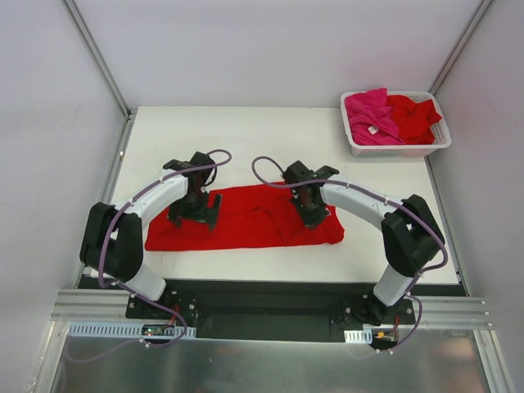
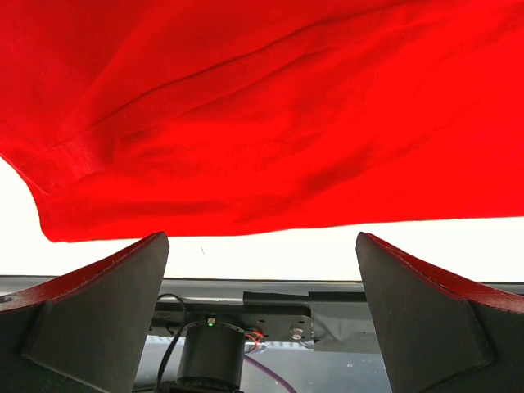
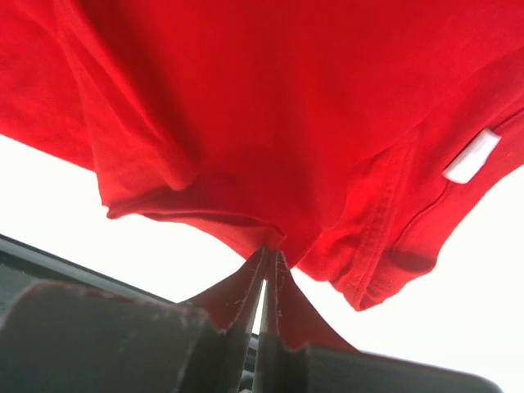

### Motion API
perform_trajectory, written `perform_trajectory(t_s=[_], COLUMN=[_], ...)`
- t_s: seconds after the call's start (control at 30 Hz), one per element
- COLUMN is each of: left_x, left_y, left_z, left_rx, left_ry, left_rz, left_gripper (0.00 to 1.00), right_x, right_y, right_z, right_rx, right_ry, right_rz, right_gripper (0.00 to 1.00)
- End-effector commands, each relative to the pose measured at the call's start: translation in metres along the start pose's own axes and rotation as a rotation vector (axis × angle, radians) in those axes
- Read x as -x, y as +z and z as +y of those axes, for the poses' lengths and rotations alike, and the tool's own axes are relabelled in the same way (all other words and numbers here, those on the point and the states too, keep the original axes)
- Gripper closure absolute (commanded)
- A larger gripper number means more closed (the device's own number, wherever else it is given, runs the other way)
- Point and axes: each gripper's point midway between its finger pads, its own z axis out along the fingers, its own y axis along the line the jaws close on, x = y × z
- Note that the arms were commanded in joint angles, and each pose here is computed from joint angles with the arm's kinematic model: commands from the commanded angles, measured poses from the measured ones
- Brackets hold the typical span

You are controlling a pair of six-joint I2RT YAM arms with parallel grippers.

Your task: Fold and stack the t-shirts

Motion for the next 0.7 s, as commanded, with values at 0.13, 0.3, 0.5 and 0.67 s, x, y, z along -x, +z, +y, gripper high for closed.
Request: perform_trajectory(t_s=[0.13, 0.3, 0.5, 0.67], left_x=[-0.001, -0.001, -0.001, -0.001], left_y=[0.003, 0.005, 0.005, 0.004], left_z=[0.002, 0.002, 0.001, 0.002], left_rx=[0.021, 0.022, 0.022, 0.023], left_ry=[0.023, 0.025, 0.027, 0.030], left_rz=[0.011, 0.017, 0.017, 0.015], left_gripper=[0.01, 0.01, 0.01, 0.01], right_x=[-0.026, -0.037, -0.049, -0.053], right_y=[-0.010, -0.013, -0.016, -0.020], right_z=[-0.006, -0.008, -0.015, -0.020], right_rx=[-0.036, -0.052, -0.089, -0.115], right_ry=[-0.030, -0.045, -0.069, -0.073], right_rz=[0.035, 0.056, 0.089, 0.079], right_gripper=[0.94, 0.91, 0.79, 0.58])
